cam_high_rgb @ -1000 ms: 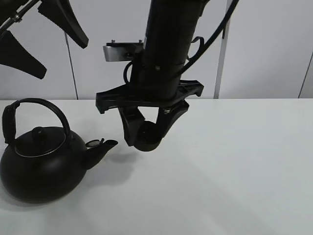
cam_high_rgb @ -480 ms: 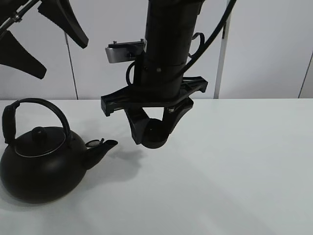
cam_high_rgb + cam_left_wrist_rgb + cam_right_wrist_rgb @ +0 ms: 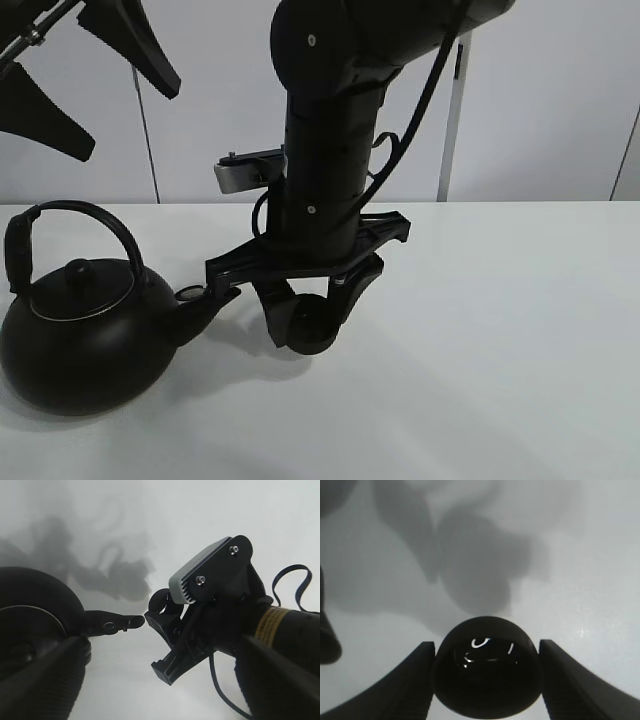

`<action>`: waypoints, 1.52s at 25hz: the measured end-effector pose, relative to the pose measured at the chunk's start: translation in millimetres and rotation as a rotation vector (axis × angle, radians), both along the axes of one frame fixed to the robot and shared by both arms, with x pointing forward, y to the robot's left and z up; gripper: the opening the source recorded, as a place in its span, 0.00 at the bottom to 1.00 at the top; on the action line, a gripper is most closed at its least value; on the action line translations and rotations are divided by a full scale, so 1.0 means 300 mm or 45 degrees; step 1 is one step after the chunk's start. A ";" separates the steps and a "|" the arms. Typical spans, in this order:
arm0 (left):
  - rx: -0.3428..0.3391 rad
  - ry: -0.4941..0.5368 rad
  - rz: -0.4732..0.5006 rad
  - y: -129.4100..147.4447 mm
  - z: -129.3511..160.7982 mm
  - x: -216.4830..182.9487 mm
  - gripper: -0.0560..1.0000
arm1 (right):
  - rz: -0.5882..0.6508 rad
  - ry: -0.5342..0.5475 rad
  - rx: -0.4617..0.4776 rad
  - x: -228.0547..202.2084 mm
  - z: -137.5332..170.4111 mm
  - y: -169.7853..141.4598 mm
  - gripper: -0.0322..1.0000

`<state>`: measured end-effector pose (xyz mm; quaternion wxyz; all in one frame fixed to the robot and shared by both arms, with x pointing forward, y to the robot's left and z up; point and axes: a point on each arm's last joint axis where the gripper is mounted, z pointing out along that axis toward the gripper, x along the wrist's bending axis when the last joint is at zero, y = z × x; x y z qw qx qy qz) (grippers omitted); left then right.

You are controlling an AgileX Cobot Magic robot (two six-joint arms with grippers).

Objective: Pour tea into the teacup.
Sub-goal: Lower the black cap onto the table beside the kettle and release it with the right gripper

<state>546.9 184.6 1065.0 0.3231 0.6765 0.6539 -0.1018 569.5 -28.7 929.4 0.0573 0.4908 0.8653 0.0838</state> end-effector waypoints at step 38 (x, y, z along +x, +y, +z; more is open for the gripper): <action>0.000 -0.001 0.001 0.000 0.000 0.000 0.62 | -0.067 0.063 -0.019 0.002 -0.080 0.006 0.48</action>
